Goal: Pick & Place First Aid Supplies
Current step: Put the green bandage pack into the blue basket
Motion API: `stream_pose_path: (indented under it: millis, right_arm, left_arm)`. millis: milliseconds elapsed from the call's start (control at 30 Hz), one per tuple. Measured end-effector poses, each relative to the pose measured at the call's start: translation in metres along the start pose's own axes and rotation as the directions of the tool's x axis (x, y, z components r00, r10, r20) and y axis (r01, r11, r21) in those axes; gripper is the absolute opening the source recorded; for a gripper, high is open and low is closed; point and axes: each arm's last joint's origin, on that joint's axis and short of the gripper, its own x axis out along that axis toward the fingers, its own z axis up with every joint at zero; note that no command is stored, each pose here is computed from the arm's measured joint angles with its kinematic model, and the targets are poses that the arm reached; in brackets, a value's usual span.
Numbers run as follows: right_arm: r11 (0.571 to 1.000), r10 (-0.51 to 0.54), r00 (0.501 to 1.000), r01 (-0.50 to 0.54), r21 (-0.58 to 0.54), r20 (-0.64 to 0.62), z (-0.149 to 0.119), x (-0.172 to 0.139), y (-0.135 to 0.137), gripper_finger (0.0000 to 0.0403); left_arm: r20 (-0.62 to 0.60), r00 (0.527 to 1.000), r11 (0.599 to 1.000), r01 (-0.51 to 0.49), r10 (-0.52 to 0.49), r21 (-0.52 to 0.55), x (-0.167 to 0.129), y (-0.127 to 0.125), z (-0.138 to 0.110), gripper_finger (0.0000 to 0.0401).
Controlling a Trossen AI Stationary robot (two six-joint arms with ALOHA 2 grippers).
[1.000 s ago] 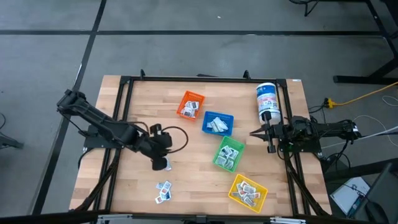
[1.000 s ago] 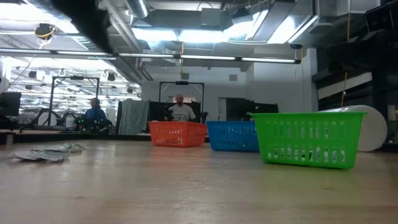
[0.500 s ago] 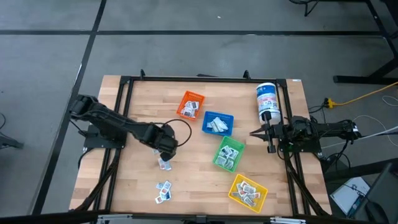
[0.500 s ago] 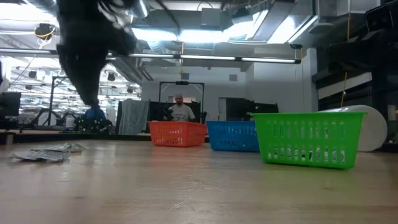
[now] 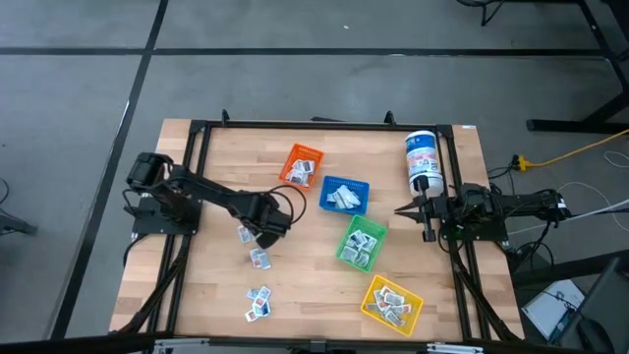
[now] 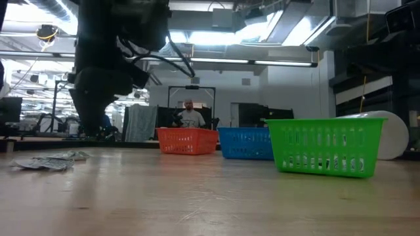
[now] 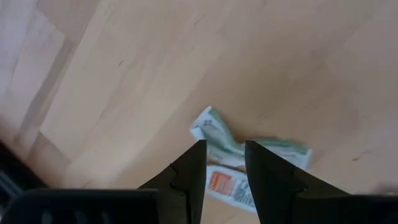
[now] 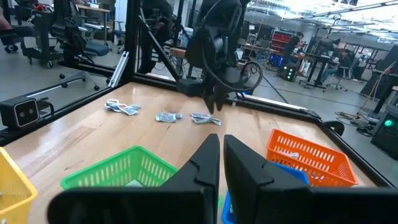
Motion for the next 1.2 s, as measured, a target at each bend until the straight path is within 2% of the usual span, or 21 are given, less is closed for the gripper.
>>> stream_pose_path:
  millis: [167,333,500,733,933,1200]
  right_arm:
    - [1.000,0.000,1.000,0.000,0.000,0.000,0.000,0.000,0.000,0.0026]
    - [1.000,0.000,1.000,0.000,0.000,0.000,0.000,0.000,0.000,0.0026]
    - [1.000,0.000,1.000,0.000,0.000,0.000,0.000,0.000,0.000,0.0026]
    - [1.000,0.000,1.000,0.000,0.000,0.000,0.000,0.000,0.000,0.0026]
    - [1.000,0.000,1.000,0.000,0.000,0.000,0.000,0.000,0.000,0.0026]
    - [1.000,0.000,1.000,0.000,0.000,0.000,0.000,0.000,0.000,0.0026]
  left_arm:
    - [-0.036,0.998,0.998,-0.054,0.053,-0.011,0.007,0.006,-0.006,0.0104]
    - [-0.058,0.997,0.999,-0.052,0.052,0.000,0.025,0.009,-0.014,0.0104]
    - [-0.031,0.998,0.998,-0.056,0.056,0.004,0.035,0.011,-0.017,0.0104]
    - [0.022,0.999,0.999,-0.032,0.032,0.003,0.024,0.016,-0.017,0.0104]
    - [0.134,0.989,0.997,0.069,-0.065,-0.021,0.005,0.019,-0.015,0.0104]
    - [0.079,0.992,0.995,0.100,-0.098,-0.024,0.008,0.019,-0.013,0.0104]
